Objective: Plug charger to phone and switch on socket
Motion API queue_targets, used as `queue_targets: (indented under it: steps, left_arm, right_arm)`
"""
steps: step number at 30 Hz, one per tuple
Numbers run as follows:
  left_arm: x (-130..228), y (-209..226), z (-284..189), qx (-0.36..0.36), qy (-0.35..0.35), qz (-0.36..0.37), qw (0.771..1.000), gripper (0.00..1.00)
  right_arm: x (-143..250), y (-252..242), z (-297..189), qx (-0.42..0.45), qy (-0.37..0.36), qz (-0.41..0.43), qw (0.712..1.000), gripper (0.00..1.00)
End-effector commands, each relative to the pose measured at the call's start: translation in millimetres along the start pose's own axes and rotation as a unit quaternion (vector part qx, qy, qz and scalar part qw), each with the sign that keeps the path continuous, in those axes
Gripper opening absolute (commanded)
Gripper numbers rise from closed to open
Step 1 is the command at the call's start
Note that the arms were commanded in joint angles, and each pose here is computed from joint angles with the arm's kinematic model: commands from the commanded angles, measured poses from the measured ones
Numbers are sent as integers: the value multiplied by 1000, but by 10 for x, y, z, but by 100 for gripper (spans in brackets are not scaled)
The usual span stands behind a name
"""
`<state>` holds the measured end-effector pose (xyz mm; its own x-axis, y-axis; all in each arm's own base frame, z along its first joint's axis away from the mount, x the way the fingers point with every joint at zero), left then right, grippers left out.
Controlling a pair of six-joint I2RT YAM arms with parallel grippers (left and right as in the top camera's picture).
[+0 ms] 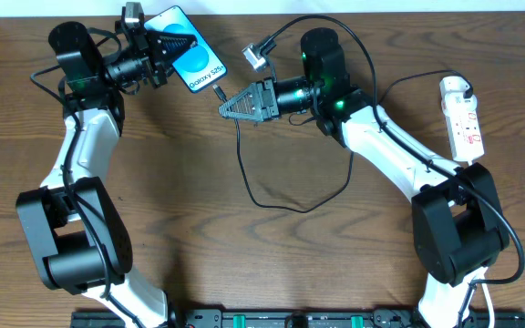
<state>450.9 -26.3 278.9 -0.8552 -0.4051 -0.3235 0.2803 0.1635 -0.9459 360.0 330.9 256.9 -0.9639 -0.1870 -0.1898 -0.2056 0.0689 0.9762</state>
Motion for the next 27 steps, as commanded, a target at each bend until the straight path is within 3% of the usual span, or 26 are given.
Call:
queue_targets:
  steps: [1, 27]
  left_arm:
    - [0, -124, 8, 9, 9, 28, 1000, 7]
    - [29, -137, 63, 12, 15, 32, 999, 7]
  right_arm:
    - [17, 59, 11, -3, 3, -6, 1000, 1]
    - [15, 58, 11, -2, 2, -6, 1000, 1]
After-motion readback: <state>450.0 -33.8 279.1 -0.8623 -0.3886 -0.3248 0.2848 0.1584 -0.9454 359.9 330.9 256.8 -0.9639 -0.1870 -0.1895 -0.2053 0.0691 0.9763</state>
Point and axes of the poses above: each gripper's point midway between its finger pads, its own z axis out along the fingers, its own y axis along the line the jaws close on, x = y × z, the point moved 5 cm from there along -z, back along the fingers, and after that the axes turned 12 degrees about z, right-handed, at the moved point
